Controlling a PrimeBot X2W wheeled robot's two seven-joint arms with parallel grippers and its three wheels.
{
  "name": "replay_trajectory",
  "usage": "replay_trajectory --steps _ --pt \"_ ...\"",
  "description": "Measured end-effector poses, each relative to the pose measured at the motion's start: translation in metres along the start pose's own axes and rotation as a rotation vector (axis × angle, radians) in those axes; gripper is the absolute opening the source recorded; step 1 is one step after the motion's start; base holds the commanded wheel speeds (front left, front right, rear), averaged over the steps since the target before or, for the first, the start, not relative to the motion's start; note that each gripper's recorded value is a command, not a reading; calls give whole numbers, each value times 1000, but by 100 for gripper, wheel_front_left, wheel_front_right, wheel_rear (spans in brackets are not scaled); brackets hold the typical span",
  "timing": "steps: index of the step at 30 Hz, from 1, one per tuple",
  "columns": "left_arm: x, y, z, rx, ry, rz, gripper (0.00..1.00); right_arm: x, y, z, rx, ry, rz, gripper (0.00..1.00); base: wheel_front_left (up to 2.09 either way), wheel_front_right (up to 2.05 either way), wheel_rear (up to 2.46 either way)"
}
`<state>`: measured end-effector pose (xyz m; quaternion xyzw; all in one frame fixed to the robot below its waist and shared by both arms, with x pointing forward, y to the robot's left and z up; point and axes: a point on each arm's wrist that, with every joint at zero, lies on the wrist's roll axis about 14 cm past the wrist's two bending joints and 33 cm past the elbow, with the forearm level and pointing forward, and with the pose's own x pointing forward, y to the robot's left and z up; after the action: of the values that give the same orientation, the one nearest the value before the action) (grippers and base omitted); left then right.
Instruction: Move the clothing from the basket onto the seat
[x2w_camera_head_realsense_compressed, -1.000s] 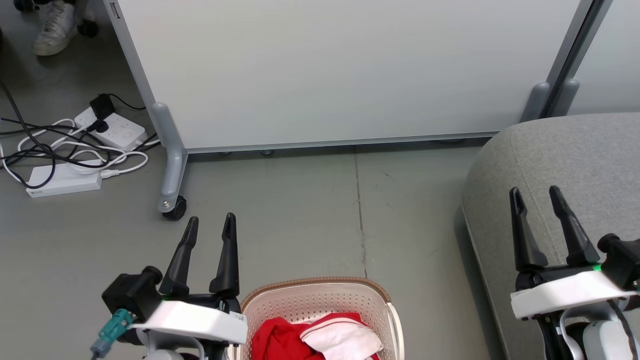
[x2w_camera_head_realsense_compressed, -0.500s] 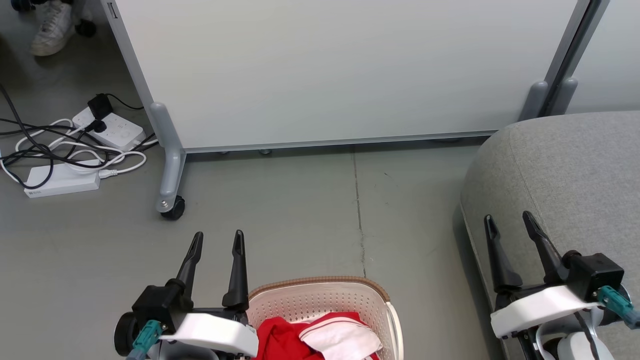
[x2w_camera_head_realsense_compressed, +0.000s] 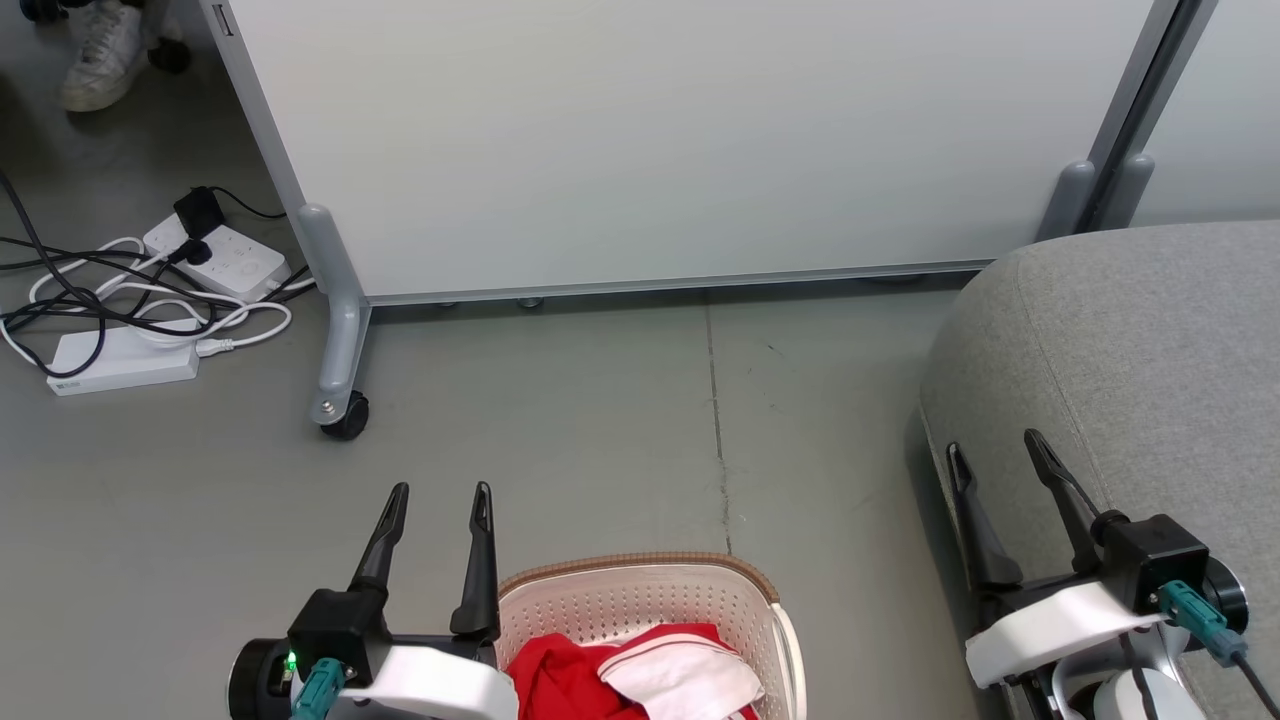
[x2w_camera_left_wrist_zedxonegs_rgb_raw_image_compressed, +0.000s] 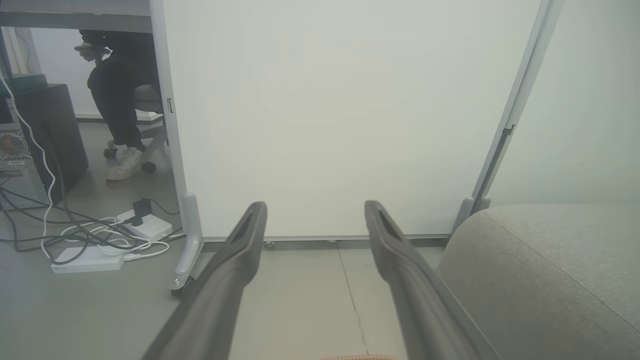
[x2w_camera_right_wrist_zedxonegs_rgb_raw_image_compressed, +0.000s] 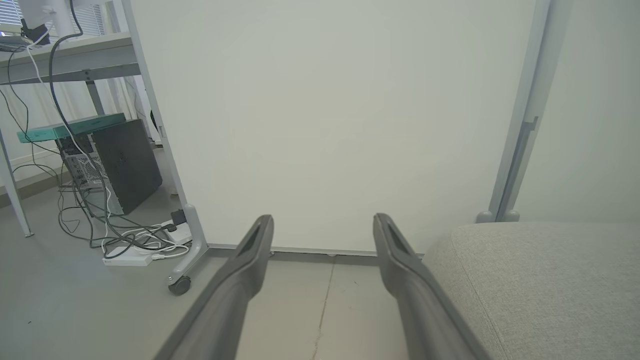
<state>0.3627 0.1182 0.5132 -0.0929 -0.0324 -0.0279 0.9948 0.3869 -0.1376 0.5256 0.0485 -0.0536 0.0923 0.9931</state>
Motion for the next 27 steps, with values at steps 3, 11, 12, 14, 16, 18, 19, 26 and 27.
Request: replay_trajectory --steps 3,11,12,14,16,18,19,26,27 --pt "0 0 2 17 -10 2 100 0 2 0 -17 -3 8 100 0 0 0" --pt "-1 -1 1 45 -16 -6 100 0 9 -3 -43 1 33 100 0 0 0" --pt "-1 -1 0 46 -13 -8 100 0 9 -3 -48 0 36 100 0 0 0" --pt "-2 -3 -1 56 -12 -16 100 0 10 -4 -60 0 41 100 0 0 0" --pt "-2 -5 -3 72 -9 -28 100 1 11 -3 -66 -3 45 100 0 0 0" --pt "-3 -5 -4 73 -6 -29 100 1 10 -4 -65 1 44 100 0 0 0" --pt "-3 -5 -5 73 -4 -28 100 1 10 -5 -64 2 43 100 0 0 0" --pt "-3 -4 -5 62 0 -30 100 -1 7 -13 -27 26 26 100 0 0 0" --pt "-3 -4 -5 61 -1 -30 100 -1 7 -13 -27 27 26 100 0 0 0"
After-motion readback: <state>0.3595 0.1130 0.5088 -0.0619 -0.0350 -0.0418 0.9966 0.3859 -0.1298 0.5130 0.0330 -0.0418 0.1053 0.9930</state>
